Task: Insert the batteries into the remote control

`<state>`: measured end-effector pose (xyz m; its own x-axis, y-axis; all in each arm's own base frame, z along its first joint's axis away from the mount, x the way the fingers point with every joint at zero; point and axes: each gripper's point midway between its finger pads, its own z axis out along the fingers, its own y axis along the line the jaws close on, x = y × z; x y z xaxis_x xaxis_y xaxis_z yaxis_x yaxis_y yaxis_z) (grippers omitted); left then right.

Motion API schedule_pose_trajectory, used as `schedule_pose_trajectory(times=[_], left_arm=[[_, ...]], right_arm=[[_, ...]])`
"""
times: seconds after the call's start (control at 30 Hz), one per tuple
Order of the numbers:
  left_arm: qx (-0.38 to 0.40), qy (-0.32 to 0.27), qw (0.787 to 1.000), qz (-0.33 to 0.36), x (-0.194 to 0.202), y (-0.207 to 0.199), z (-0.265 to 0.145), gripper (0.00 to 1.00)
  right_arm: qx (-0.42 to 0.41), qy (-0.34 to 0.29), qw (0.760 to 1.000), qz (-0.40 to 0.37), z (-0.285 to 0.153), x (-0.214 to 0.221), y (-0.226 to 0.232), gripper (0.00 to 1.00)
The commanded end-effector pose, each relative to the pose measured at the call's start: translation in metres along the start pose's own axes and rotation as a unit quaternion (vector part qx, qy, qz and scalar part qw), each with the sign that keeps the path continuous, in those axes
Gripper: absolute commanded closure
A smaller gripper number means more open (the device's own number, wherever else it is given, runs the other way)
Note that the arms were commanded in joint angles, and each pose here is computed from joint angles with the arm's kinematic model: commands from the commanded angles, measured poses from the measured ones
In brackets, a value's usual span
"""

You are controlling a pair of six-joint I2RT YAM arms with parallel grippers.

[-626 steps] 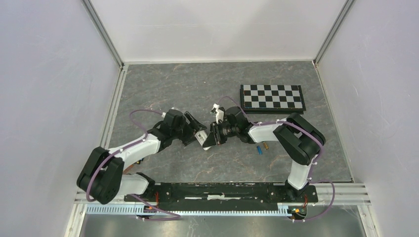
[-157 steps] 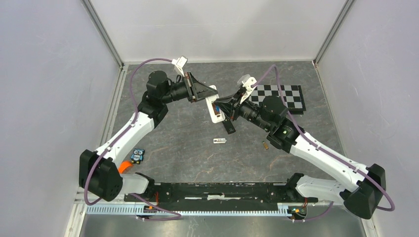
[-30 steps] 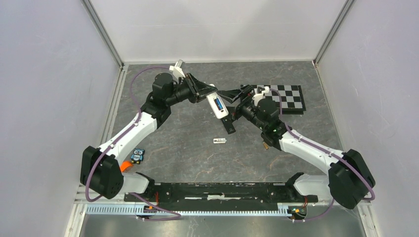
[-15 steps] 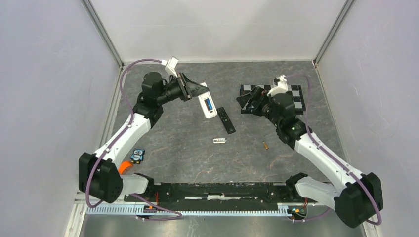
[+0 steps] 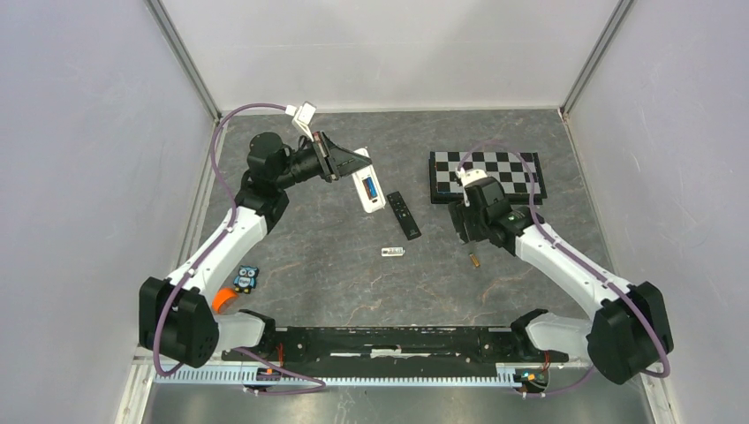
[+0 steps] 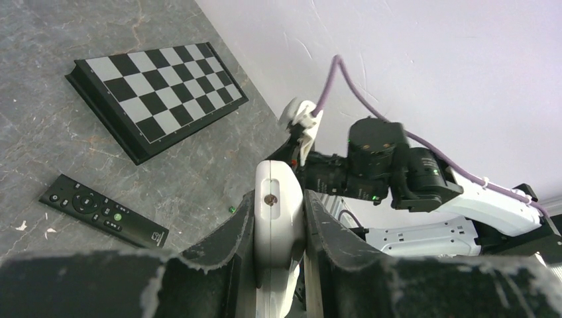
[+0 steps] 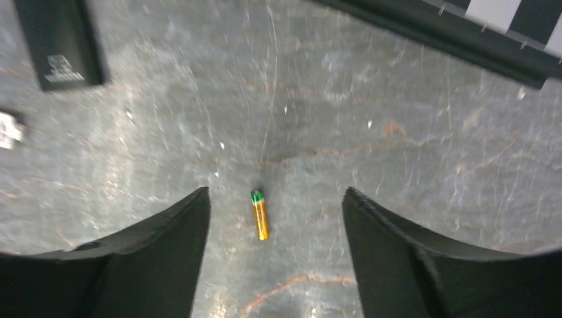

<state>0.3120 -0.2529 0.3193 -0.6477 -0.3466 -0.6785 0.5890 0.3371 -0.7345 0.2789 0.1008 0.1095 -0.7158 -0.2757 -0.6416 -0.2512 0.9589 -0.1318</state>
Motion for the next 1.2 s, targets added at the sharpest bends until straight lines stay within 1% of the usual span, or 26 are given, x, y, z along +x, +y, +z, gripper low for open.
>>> schedule_pose_trajectory(times=[0.0,0.07,0.17,0.27,0.5,0.67,0.77,0.8,0.87,0.93,1.0,1.07,1.17], left_arm=[[0.032,-0.013,0.999,0.029,-0.010,-0.013,0.000,0.98],[0.032,-0.012,0.999,0.028,-0.008,-0.012,-0.001,0.98],[0.032,-0.009,0.999,0.026,-0.007,-0.011,-0.001,0.98],[0.032,-0.009,0.999,0.024,-0.006,-0.010,-0.001,0.98],[0.032,-0.012,0.999,0.024,-0.005,-0.011,-0.003,0.98],[0.029,-0.013,0.999,0.024,-0.004,-0.009,-0.006,0.98],[0.028,-0.013,0.999,0.023,-0.003,-0.008,-0.007,0.98],[0.029,-0.013,0.999,0.024,-0.003,-0.009,-0.007,0.98],[0.028,-0.012,0.999,0.022,-0.003,-0.008,-0.008,0.98],[0.027,-0.012,0.999,0.023,-0.004,-0.008,-0.008,0.98],[0.026,-0.013,0.999,0.025,-0.005,-0.009,-0.010,0.98],[0.020,-0.015,0.999,0.025,-0.006,-0.008,-0.011,0.98],[0.007,-0.025,0.999,0.025,-0.012,-0.005,-0.013,0.98]], right_arm=[[0.021,0.077,0.996,-0.031,0.004,0.041,-0.010,0.29],[0.009,0.090,0.995,-0.035,0.010,0.051,-0.006,0.36],[0.000,0.115,0.992,-0.043,0.019,0.062,-0.002,0.43],[-0.005,0.134,0.990,-0.045,0.027,0.070,0.001,0.47],[-0.032,0.161,0.986,-0.024,0.040,0.085,0.012,0.58],[-0.061,0.163,0.984,-0.026,0.044,0.091,0.021,0.68],[-0.087,0.168,0.981,-0.034,0.047,0.095,0.029,0.71],[-0.095,0.169,0.980,-0.035,0.049,0.096,0.032,0.74],[-0.119,0.174,0.977,-0.034,0.050,0.099,0.040,0.84],[-0.143,0.166,0.975,-0.039,0.049,0.097,0.048,0.93],[-0.170,0.146,0.973,-0.056,0.047,0.089,0.056,0.99],[-0.199,0.116,0.969,-0.093,0.042,0.077,0.068,1.00],[-0.242,0.071,0.950,-0.182,0.029,0.065,0.100,1.00]])
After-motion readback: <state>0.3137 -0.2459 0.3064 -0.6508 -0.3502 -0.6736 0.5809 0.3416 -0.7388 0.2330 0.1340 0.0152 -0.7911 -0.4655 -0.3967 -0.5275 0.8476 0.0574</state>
